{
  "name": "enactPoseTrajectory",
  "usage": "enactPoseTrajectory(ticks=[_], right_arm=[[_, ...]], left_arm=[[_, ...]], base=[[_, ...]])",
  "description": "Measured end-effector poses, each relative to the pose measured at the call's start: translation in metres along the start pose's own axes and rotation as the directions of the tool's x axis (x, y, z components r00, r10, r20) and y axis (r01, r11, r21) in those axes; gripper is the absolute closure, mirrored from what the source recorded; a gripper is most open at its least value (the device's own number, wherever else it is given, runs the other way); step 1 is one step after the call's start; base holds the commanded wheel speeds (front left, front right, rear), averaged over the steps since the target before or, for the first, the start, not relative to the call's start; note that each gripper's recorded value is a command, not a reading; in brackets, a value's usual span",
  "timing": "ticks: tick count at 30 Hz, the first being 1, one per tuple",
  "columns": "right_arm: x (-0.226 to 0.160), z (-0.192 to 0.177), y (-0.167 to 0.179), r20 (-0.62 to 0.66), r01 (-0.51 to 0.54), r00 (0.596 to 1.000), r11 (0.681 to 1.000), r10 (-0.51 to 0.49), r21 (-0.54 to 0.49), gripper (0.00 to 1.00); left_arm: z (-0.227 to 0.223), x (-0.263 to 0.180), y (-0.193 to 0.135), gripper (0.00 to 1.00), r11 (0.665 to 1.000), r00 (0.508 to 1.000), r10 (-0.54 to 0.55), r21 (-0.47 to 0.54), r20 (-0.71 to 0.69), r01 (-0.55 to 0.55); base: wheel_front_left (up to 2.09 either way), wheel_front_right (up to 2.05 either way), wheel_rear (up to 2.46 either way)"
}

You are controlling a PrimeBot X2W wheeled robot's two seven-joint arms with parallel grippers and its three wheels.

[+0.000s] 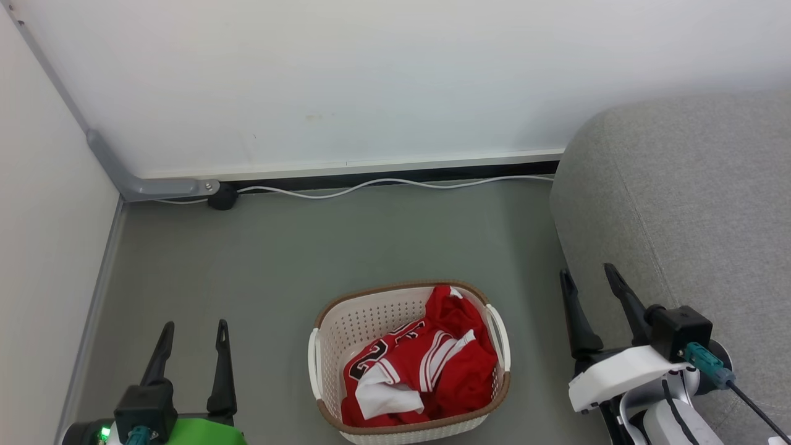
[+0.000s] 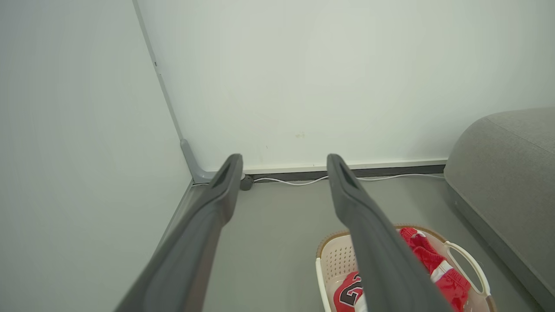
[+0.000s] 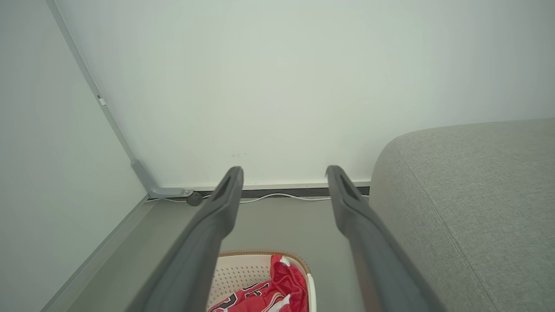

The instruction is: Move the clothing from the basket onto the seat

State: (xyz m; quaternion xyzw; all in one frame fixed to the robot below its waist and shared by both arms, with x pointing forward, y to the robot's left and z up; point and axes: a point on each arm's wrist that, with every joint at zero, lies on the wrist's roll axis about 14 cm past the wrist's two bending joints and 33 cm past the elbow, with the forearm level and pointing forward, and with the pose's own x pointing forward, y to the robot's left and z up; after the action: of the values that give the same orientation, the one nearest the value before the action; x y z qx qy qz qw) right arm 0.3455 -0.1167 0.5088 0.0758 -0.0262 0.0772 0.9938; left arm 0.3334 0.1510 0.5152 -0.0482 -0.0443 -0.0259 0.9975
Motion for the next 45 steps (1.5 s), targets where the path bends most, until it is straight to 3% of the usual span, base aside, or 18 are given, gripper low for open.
enactPoseTrajectory(ticks=[31,45], right_arm=[[0.010,-0.013,-0.013,-0.039,0.035,0.999,0.999,-0.034,0.012,0.00],[0.059,-0.011,-0.033,-0.009,0.066,0.998,0.998,-0.066,0.004,0.00]], left_arm=[[-0.023,0.009,-0.001,0.00,1.000,0.997,-0.017,0.012,-0.072,0.018],[-0.067,0.053,-0.030,0.00,0.990,0.975,-0.136,0.005,-0.174,0.139]], base=[[0.00,0.00,0.00],[0.00,0.00,0.00]])
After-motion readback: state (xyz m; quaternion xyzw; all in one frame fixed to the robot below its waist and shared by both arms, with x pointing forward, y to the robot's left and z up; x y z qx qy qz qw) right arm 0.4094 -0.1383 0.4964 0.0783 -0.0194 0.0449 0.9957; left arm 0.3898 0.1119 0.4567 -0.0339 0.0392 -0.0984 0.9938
